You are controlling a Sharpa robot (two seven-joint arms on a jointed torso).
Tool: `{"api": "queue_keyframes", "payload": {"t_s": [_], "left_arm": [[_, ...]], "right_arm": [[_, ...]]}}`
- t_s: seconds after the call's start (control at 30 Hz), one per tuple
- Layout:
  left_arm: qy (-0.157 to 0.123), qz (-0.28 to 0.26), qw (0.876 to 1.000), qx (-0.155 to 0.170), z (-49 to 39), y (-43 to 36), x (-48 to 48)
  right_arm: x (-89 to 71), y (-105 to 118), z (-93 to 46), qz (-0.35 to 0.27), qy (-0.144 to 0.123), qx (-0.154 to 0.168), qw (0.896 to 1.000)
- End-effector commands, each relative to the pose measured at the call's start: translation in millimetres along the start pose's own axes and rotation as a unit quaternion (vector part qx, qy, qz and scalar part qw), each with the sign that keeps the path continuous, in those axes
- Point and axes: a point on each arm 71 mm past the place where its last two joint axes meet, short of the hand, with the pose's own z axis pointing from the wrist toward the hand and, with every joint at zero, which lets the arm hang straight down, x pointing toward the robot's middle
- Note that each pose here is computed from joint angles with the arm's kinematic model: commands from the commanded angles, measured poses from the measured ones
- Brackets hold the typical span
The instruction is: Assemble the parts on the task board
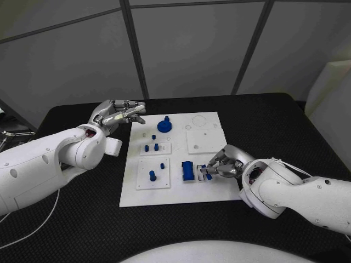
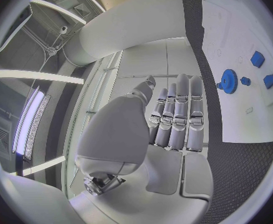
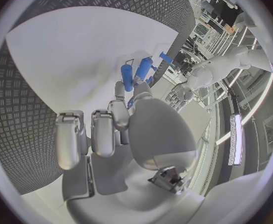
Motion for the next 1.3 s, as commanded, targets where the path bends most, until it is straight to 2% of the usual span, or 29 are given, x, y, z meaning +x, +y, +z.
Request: {"api": "queue_keyframes", "payload": {"t_s": [0.03, 0.6, 0.83, 1.3], "left_arm": [[0.005, -0.003, 1.0, 0.002, 0.4, -1.5, 1.7], [0.007, -0.004, 1.0, 0.002, 0.4, -1.7, 2.1], [0.006, -0.004, 1.0, 0.001, 0.3, -1.7, 1.8], [0.007, -0.004, 1.0, 0.001, 0.3, -1.5, 1.4]], "right_arm": [[2.7, 2, 2.8, -0.011, 0.01, 0.004, 1.0], [10.0, 12, 12.2, -0.028, 0.0, -0.005, 1.0], [10.7, 12, 13.2, -0.035, 0.001, -0.001, 0.999], [6.0, 10, 11.0, -0.06, -0.018, 0.001, 0.998]]}}
